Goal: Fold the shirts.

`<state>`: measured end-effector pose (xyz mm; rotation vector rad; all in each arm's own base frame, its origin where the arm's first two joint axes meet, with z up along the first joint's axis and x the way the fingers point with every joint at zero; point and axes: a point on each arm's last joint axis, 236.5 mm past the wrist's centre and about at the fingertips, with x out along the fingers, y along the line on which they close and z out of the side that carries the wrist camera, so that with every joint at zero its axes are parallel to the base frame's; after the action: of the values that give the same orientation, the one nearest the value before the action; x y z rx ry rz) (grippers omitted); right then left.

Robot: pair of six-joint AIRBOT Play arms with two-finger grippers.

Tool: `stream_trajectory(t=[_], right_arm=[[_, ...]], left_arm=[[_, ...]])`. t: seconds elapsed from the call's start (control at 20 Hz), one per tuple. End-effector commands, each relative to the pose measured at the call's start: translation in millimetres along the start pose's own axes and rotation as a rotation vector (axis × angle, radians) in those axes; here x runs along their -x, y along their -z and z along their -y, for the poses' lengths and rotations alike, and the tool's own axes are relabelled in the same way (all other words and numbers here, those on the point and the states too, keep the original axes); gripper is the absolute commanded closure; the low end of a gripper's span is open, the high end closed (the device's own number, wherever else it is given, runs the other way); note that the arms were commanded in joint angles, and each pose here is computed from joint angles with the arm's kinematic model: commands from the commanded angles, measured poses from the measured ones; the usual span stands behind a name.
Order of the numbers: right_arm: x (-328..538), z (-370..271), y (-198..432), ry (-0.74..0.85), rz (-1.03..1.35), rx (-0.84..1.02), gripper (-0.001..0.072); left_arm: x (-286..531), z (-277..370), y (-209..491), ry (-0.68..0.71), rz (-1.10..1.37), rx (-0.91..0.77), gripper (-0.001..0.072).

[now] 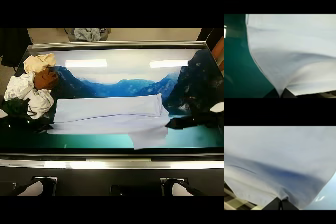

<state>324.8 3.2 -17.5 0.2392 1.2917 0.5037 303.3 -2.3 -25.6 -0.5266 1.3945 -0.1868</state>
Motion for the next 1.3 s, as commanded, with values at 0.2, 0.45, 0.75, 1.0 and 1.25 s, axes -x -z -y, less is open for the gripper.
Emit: stream_trajectory(t=[0.2, 0.45, 0.75, 1.0, 1.25], right_arm=[[-15.1, 13.6, -156.7, 0.055, 0.193, 0.032, 0.0668], [-75.0, 24.6, -185.3, 0.05, 0.223, 0.011, 0.0666], [-92.4, 30.8, -188.6, 0.072, 0.226, 0.045, 0.0658], [-25.0, 75.1, -142.4, 0.147, 0.117, 0.099, 0.0001], [-29.2, 101.3, -71.0, -0.187, 0.017, -0.221, 0.0]], left_arm=[[7.7, 6.0, -113.7, 0.058, 0.091, 0.025, 0.067], [-48.9, 16.3, -164.9, 0.111, 0.035, -0.005, 0.0668], [-78.2, -4.0, -172.0, 0.106, 0.0, 0.098, 0.061], [-11.3, 12.4, -190.5, 0.126, 0.067, 0.02, -0.0003], [49.1, 48.8, -193.7, 0.118, 0.191, -0.066, 0.0008]])
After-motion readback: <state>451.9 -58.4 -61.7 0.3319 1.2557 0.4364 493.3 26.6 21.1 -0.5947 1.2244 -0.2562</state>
